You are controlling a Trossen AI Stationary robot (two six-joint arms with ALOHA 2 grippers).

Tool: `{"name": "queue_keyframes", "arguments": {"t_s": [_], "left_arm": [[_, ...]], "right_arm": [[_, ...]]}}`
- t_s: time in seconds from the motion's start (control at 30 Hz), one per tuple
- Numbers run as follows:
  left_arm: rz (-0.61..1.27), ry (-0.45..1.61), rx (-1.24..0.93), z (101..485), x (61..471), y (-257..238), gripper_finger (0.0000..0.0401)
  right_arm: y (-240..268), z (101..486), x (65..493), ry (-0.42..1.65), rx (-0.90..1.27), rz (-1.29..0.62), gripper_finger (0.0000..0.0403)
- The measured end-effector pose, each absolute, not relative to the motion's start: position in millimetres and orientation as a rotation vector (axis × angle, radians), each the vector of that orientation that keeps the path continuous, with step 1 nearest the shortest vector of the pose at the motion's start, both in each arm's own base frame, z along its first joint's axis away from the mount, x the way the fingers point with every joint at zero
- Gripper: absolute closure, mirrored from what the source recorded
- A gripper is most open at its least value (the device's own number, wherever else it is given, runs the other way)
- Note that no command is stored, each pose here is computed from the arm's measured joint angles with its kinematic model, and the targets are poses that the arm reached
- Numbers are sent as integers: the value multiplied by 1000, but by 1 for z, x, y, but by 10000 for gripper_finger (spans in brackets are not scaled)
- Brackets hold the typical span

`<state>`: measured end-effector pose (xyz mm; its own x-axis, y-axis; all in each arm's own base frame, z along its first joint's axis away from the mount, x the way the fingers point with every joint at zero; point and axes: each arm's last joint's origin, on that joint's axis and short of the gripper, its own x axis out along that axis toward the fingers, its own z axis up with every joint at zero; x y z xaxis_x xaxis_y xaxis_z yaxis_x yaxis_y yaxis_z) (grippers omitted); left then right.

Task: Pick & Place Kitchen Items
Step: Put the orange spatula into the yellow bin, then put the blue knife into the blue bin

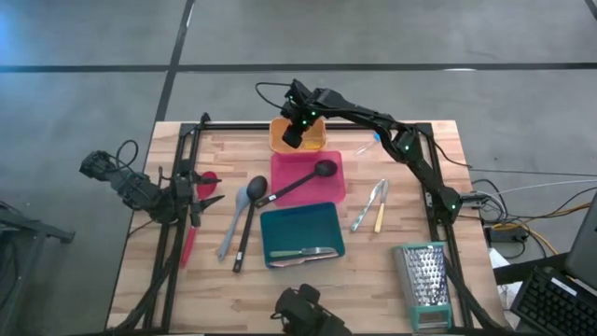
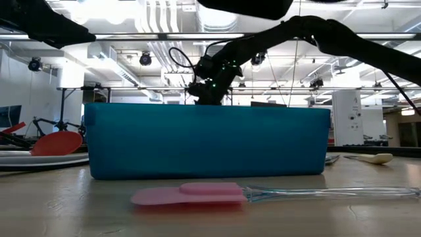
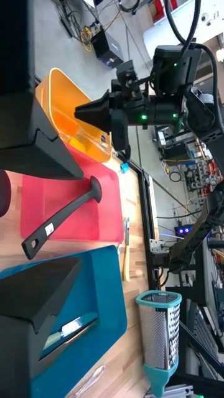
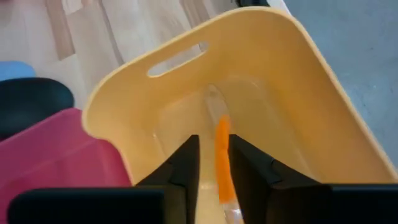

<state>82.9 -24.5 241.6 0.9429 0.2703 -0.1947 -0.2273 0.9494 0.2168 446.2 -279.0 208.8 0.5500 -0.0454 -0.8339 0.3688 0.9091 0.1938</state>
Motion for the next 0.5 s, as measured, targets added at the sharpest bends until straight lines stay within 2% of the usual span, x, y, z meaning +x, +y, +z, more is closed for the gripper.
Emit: {"name": "queue_keyframes", "arguments": {"t_s": [0.3, 0.4, 0.5], "left_arm": [[255, 225, 193, 242, 83, -25, 183], [255, 225, 193, 242, 83, -25, 183], [255, 225, 194, 242, 83, -25, 183]], "right_arm": [[-276, 215, 443, 984, 364, -241, 217], [-271, 233, 439, 972, 319, -220, 197], [-261, 263, 429, 962, 284, -199, 193]]}}
